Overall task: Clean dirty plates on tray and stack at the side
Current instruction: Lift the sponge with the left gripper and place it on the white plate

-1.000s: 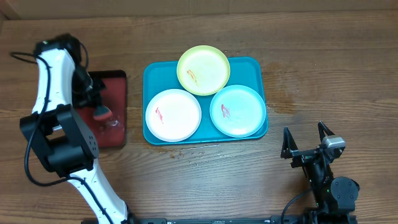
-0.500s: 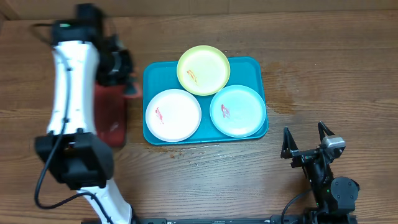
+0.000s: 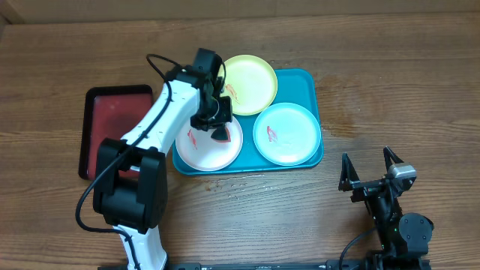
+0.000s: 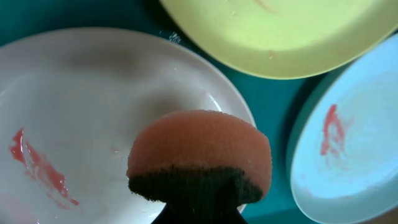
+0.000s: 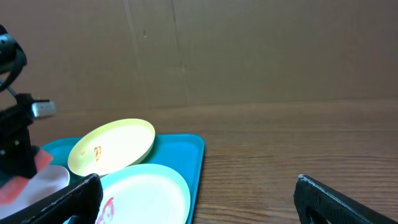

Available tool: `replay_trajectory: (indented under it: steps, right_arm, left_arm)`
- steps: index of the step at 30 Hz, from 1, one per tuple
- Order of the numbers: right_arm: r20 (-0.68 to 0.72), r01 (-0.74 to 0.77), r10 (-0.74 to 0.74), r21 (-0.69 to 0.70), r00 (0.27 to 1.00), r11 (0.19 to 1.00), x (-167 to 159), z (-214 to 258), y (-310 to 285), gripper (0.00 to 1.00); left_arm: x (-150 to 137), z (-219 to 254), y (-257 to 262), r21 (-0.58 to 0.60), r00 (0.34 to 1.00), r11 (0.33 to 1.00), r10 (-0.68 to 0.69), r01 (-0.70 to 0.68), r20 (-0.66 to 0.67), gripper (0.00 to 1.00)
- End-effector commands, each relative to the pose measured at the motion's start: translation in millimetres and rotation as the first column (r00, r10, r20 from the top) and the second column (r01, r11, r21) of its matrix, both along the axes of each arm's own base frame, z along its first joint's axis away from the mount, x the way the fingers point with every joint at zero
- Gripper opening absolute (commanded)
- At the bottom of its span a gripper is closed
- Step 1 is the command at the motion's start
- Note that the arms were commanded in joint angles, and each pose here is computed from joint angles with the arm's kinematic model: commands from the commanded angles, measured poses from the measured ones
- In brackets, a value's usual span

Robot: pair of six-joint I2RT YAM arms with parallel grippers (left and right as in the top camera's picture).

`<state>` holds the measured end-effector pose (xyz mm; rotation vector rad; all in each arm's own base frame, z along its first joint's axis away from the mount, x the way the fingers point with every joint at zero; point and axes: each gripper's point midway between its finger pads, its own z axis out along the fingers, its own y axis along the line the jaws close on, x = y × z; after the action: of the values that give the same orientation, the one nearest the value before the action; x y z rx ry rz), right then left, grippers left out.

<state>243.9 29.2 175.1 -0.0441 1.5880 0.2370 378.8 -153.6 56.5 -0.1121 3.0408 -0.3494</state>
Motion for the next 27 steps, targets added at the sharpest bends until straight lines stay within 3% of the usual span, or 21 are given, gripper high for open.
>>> replay_trajectory:
  steps: [1, 7, 10, 12, 19, 24, 27]
  right_arm:
    - [0.006, 0.01, -0.01, -0.007, 1.0, 1.0, 0.2, -1.5, -2.0, 1.0]
    - [0.006, 0.01, -0.01, -0.007, 1.0, 1.0, 0.2, -1.5, -2.0, 1.0]
    - [0.006, 0.01, -0.01, -0.007, 1.0, 1.0, 0.2, -1.5, -2.0, 1.0]
    - [0.006, 0.01, -0.01, -0.007, 1.0, 1.0, 0.2, -1.5, -2.0, 1.0]
    - [0.006, 0.01, -0.01, -0.007, 1.0, 1.0, 0.2, -1.5, -2.0, 1.0]
    - [0.006, 0.01, -0.01, -0.007, 1.0, 1.0, 0.2, -1.5, -2.0, 1.0]
    - [0.006, 0.009, -0.009, -0.007, 1.0, 1.0, 0.2, -1.5, -2.0, 1.0]
  left_arm:
    - [-5.2, -10.9, 14.1, 0.086, 0.991, 0.988, 0.133, -0.132, -0.013, 0.04]
    - [-8.3, -19.0, 29.9, 0.163, 0.985, 0.972, 0.174, -0.171, -0.004, 0.08]
    - [-7.6, -19.2, 29.5, 0.159, 0.985, 0.972, 0.174, -0.171, -0.001, 0.42]
    - [-5.3, -18.5, 27.2, 0.147, 0.987, 0.976, 0.163, -0.162, 0.006, 0.5]
    - [23.4, 28.7, 22.7, 0.034, 0.987, 0.987, 0.153, -0.155, 0.05, 0.48]
    - [50.8, 106.1, 61.0, -0.01, 0.958, 0.968, 0.248, -0.249, 0.142, 0.48]
    - [57.4, 143.1, 94.9, -0.032, 0.927, 0.946, 0.323, -0.323, 0.192, 0.55]
